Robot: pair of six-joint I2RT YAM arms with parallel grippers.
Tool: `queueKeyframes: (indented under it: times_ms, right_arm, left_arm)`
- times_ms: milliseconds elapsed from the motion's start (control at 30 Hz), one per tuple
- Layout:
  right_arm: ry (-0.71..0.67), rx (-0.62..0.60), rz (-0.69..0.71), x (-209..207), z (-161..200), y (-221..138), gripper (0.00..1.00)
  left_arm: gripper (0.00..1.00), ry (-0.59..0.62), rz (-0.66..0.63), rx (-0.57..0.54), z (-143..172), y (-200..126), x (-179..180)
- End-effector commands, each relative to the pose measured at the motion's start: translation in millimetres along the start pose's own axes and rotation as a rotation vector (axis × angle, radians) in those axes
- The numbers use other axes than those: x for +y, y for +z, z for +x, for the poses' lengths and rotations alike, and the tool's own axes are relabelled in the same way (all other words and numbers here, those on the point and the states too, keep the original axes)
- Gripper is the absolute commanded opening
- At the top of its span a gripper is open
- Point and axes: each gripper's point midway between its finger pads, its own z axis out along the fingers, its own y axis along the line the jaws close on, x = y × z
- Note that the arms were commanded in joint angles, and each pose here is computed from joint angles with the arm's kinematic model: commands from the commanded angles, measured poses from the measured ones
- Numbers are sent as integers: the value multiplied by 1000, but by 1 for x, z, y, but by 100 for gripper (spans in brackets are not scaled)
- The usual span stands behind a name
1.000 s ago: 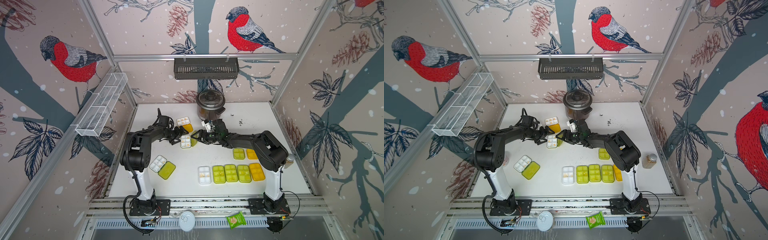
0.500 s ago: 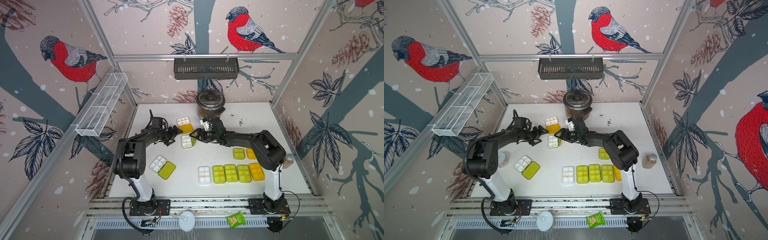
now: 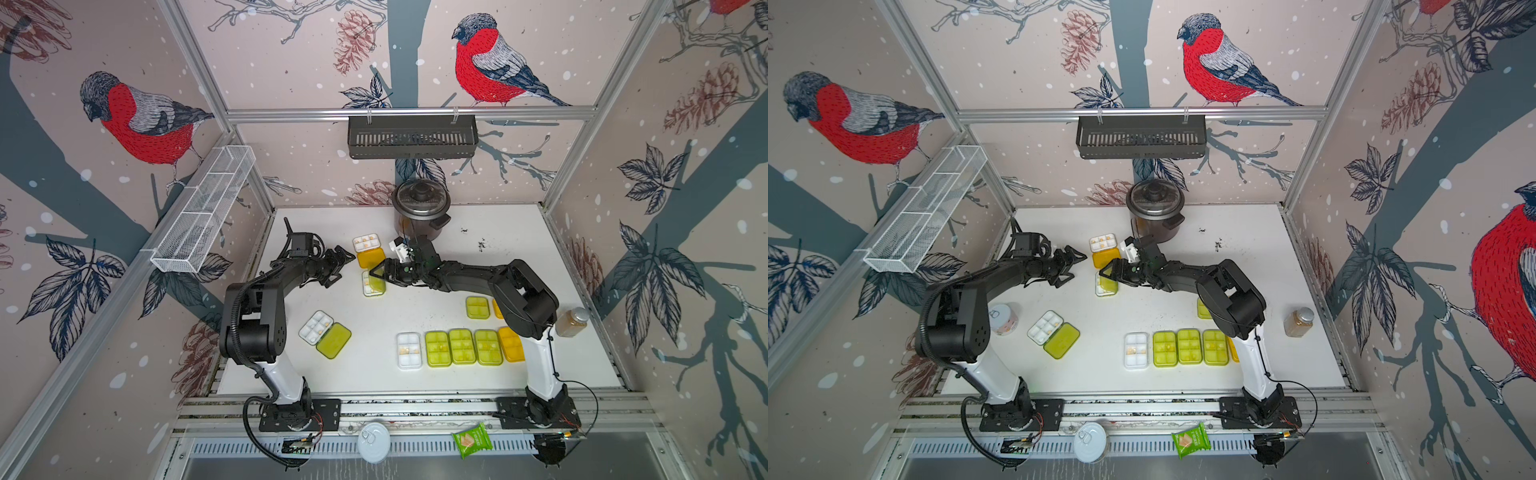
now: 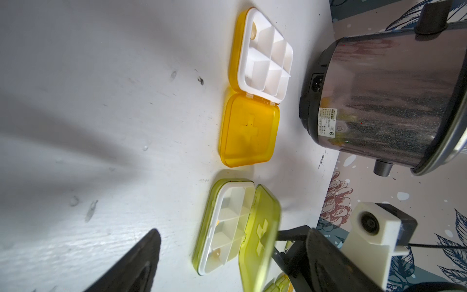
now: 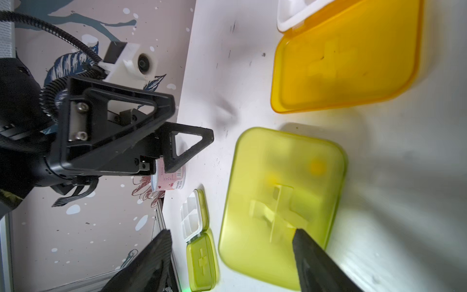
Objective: Close pillboxes
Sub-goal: Close the lid on the pillbox.
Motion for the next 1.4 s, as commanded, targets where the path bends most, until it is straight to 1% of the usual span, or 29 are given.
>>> queueKeyframes:
  times_ms: [0, 100, 200, 267, 367, 533, 633, 833, 1133, 1367]
  right_arm:
    - [-21, -5, -3, 4, -2, -1, 77]
    - [-33, -8, -1, 9, -4, -4, 77]
    - [-51, -8, 55, 3, -4, -4, 78]
    - [-59, -5, 126, -9, -3, -2, 77]
    - [-90, -10, 275, -30, -4, -2, 78]
    - [-175, -31, 501, -50, -9, -5, 78]
    - [-208, -31, 579, -57, -11, -5, 78]
    - [-279, -8, 671, -59, -10, 6, 78]
    - [-304, 13, 687, -59, -5, 19, 78]
    - [-327, 25, 741, -68, 2, 20, 78]
  left_arm:
    - [90, 14, 18, -15, -4, -2, -5]
    - [90, 13, 17, -15, -4, -2, -5]
    - [90, 12, 23, -11, -4, -1, -6]
    - [90, 12, 22, -12, -4, -1, -5]
    - [90, 12, 24, -15, -5, -2, -6]
    - [90, 10, 25, -18, -6, -3, -6]
    - [90, 9, 31, -15, -6, -3, -7]
    - [90, 8, 39, -13, -5, -4, -8]
    - [90, 10, 44, -9, -5, -3, -9]
    - [90, 8, 45, -11, -6, -4, -9]
